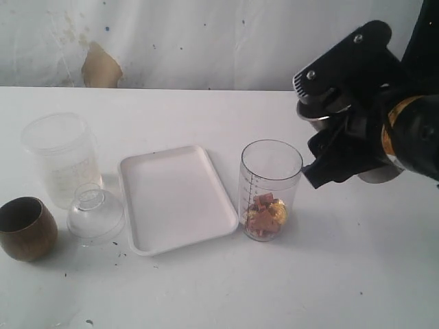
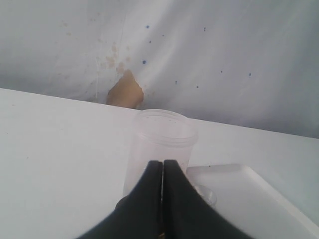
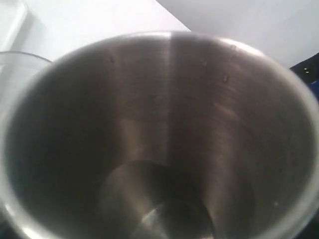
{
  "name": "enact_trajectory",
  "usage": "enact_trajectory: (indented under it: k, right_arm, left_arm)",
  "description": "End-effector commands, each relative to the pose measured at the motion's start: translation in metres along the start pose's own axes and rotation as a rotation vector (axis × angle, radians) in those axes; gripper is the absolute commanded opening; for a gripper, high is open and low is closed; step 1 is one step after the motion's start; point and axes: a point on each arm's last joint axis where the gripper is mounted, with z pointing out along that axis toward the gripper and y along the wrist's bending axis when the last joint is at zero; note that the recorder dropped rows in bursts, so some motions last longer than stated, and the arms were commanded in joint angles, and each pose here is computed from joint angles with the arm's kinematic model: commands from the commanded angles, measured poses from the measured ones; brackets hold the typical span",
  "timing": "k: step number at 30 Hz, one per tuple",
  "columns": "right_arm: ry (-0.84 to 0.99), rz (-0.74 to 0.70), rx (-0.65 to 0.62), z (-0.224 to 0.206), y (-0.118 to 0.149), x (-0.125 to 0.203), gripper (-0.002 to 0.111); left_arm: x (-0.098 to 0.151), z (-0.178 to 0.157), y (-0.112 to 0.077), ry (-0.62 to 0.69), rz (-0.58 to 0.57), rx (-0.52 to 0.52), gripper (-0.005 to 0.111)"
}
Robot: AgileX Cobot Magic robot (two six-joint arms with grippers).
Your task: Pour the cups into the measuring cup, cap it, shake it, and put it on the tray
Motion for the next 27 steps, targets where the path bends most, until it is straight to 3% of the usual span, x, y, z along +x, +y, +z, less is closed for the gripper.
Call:
enact_trajectory:
  k: [1, 12, 27]
  right_arm:
    - [0.017, -0.093, 0.057, 0.011, 0.003, -0.002, 0.0]
    - [0.103, -0.297, 0.174, 0.032, 0.009, 0.002, 0.0]
    - [0.019, -0.448, 0.15, 0.034, 0.014, -0.006, 0.0]
  left_arm:
    - [0.0, 0.0, 0.0, -0.012, -0.002, 0.006, 0.001]
    - [0.0, 0.0, 0.0, -0.012, -0.002, 0.006, 0.001]
    - [0.0, 0.0, 0.0, -0.012, -0.002, 0.006, 0.001]
